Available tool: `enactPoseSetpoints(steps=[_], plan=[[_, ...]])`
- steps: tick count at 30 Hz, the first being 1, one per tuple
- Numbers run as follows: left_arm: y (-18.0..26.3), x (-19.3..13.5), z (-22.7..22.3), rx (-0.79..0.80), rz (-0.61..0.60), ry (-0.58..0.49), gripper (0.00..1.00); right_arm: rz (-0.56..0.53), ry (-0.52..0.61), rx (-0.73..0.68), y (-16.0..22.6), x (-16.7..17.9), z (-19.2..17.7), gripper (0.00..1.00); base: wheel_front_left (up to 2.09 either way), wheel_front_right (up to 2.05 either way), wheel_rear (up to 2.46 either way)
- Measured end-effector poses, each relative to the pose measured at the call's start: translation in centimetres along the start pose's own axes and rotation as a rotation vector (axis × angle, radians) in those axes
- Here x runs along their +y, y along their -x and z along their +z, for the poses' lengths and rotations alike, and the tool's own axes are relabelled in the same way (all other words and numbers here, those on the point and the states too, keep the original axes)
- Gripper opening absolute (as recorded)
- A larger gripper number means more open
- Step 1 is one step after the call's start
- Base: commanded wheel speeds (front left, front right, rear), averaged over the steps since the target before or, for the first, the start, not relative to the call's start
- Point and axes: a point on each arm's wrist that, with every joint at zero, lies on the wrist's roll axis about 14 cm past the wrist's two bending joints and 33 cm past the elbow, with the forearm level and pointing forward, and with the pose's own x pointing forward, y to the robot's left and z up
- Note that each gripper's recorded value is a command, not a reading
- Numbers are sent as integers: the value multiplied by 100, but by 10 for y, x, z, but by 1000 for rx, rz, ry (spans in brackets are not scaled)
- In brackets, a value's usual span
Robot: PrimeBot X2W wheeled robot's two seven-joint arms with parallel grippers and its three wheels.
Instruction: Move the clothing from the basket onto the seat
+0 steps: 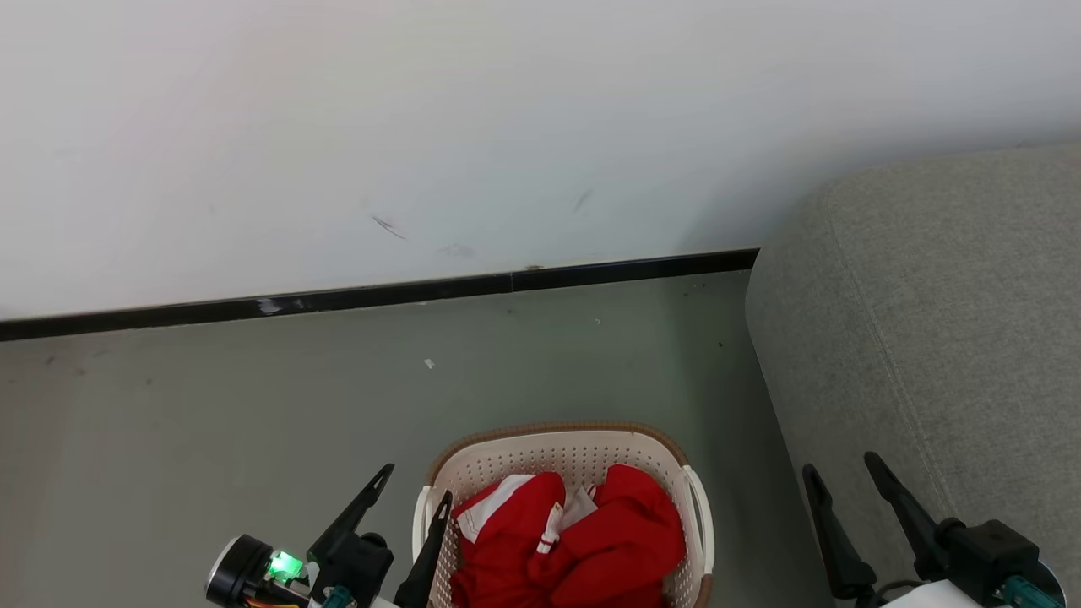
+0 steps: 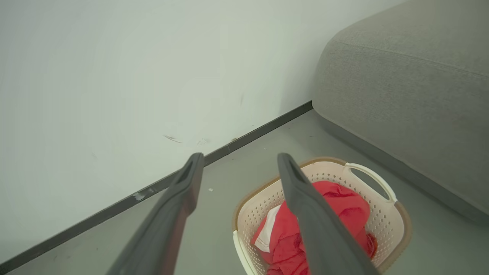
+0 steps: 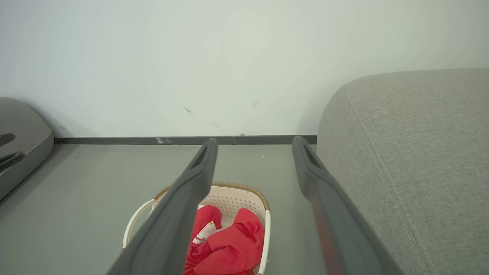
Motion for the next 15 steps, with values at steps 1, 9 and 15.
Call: enactPoseSetpoints(steps=[1,9,15], plan=[[-3,-3,-2,7,-16,-4,100,-4,2,-3,-1,-1,1,100,0,0,0],[-18,-27,-32,97,-124,-34,100,-41,18,2,-5,-14,1,100,0,0,0],[-33,-40,-49,145,-180,-34,100,-62,23,22,-8,-21,-5,100,0,0,0]])
